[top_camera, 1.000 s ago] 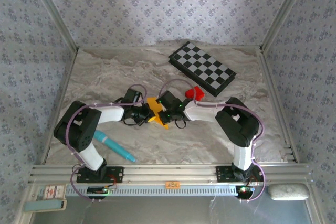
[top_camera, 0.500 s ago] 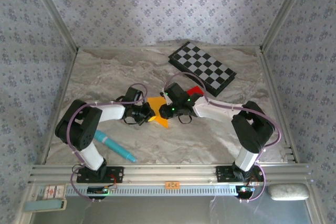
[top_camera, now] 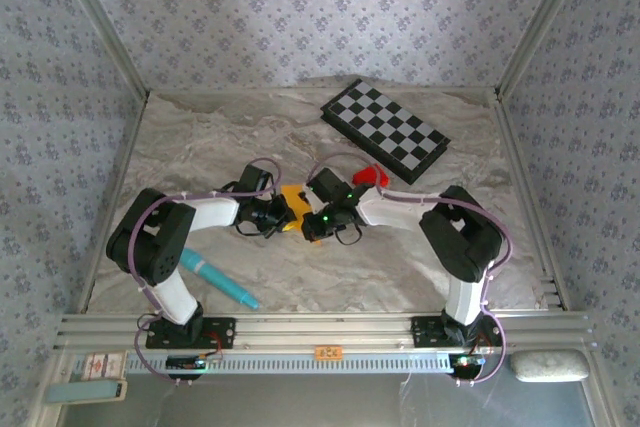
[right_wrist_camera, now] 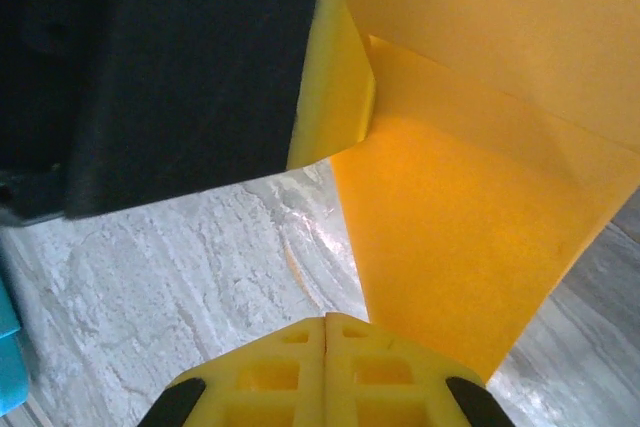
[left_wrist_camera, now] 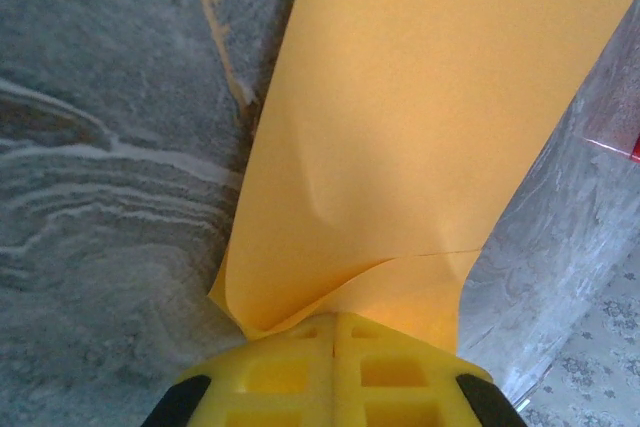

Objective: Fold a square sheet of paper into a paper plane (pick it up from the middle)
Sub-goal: Third fold the triangle at the center of the table.

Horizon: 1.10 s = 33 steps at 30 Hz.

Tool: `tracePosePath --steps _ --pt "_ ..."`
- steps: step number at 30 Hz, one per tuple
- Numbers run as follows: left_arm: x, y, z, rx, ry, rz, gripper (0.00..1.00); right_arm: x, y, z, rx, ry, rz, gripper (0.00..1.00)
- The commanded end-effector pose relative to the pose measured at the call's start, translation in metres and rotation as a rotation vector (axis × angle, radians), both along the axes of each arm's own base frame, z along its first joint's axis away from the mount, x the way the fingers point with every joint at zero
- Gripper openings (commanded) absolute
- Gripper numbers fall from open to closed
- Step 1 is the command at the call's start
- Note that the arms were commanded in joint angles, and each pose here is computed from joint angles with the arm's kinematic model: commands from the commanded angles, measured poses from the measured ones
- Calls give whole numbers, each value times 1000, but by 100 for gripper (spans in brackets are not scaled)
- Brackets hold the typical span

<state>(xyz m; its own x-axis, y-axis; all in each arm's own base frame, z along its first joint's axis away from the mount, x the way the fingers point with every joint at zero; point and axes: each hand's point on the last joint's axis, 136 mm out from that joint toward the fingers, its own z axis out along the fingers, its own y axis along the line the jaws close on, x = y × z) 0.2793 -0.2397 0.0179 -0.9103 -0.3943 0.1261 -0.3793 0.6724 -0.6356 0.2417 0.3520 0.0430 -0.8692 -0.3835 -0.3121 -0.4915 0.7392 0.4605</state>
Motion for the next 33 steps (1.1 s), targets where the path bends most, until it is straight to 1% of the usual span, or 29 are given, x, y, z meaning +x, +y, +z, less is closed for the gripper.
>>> tracePosePath --steps 1,8,33 --pt "-22 17 -32 113 114 17 4 2 5 1 -16 17 -7 4" --pt "-22 16 -31 110 112 9 4 8 0 -10 -68 24 -38 3" --pt "-21 17 -31 127 112 -1 4 0 -25 -40 -178 89 -78 3"
